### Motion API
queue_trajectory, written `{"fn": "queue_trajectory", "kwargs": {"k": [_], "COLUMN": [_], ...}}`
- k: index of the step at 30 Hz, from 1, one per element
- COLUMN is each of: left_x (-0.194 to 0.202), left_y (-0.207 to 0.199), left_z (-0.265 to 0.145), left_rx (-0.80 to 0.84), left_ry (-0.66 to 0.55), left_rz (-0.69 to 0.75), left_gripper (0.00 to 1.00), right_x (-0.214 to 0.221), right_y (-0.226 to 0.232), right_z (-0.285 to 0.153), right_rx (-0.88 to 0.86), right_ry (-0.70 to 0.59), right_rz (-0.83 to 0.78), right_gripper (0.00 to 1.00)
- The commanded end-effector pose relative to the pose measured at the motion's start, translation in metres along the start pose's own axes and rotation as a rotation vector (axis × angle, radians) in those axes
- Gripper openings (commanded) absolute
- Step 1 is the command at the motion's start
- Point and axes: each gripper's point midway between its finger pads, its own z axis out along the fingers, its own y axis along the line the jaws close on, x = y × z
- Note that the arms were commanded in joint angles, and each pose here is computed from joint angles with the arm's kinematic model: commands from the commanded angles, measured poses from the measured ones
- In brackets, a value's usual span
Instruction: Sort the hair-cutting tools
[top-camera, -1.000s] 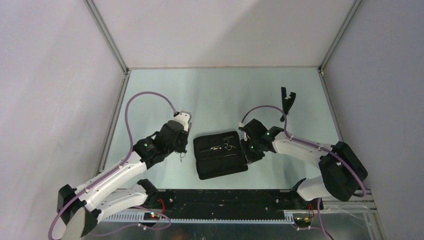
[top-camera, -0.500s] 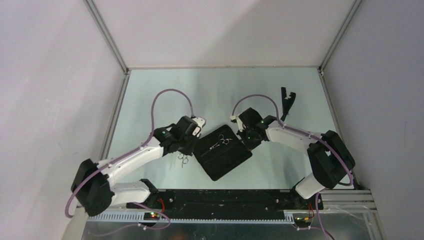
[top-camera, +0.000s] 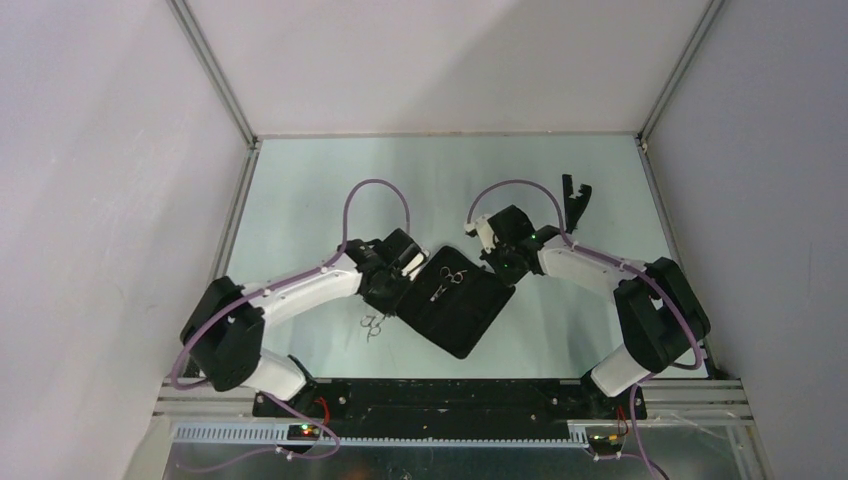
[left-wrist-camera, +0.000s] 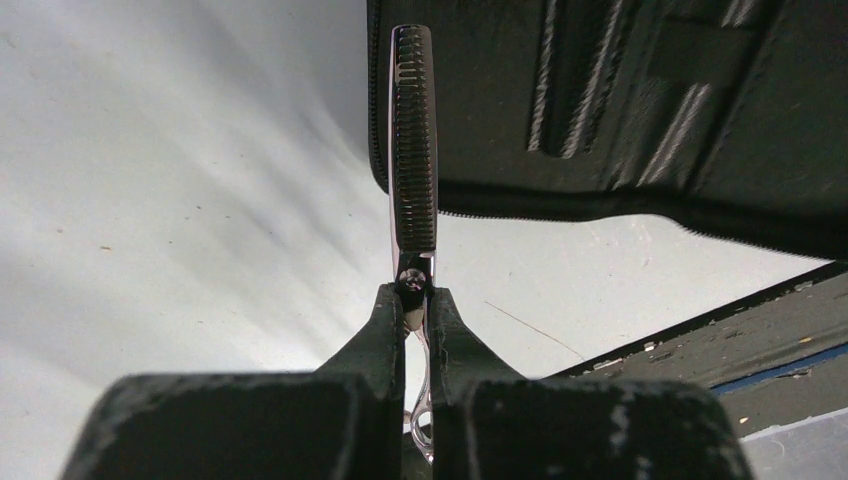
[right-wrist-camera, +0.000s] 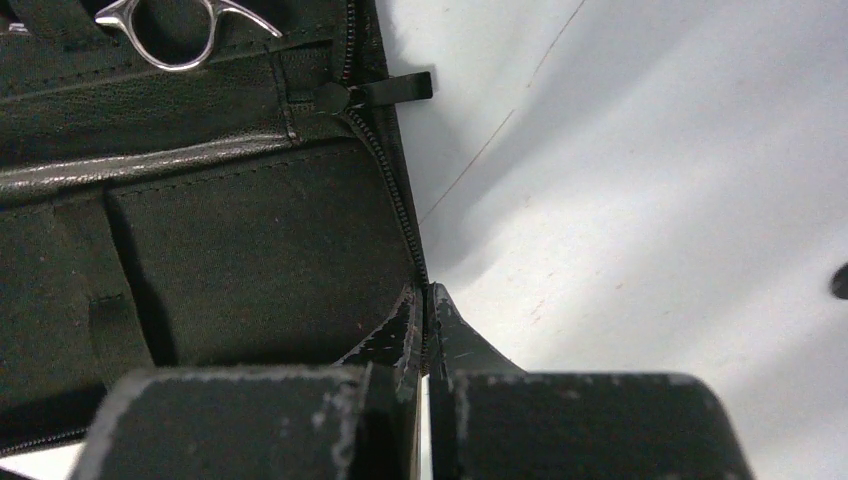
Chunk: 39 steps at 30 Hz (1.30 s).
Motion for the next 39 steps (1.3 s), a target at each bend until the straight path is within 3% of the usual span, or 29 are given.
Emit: {"fn": "queue_trajectory", "kwargs": {"k": [1,21,39], "left_x": [-0.003,-0.008,-0.063], "left_y": [-0.009,-0.022,-0.014], "left_z": [-0.002,0.027,0.040], "left_rx": [0.027,0.023,-0.058], "left_ry": [0.040,0.150,-0.023], "left_rz": [0.022,0.038,-0.083], "left_gripper": [0.00,0.00,0.00], "right_x": [-0.028,-0.025,-0.025], "right_y": [-0.020,-0.019,-0.011], "right_z": [-0.001,0.005,0.003], "right_rx": [0.064,0.071,0.063], "right_ry": [-0.083,-0.061,-0.060], "right_rz": [-0.070,-0.075,-0.096], "right_gripper": [0.00,0.00,0.00]}}
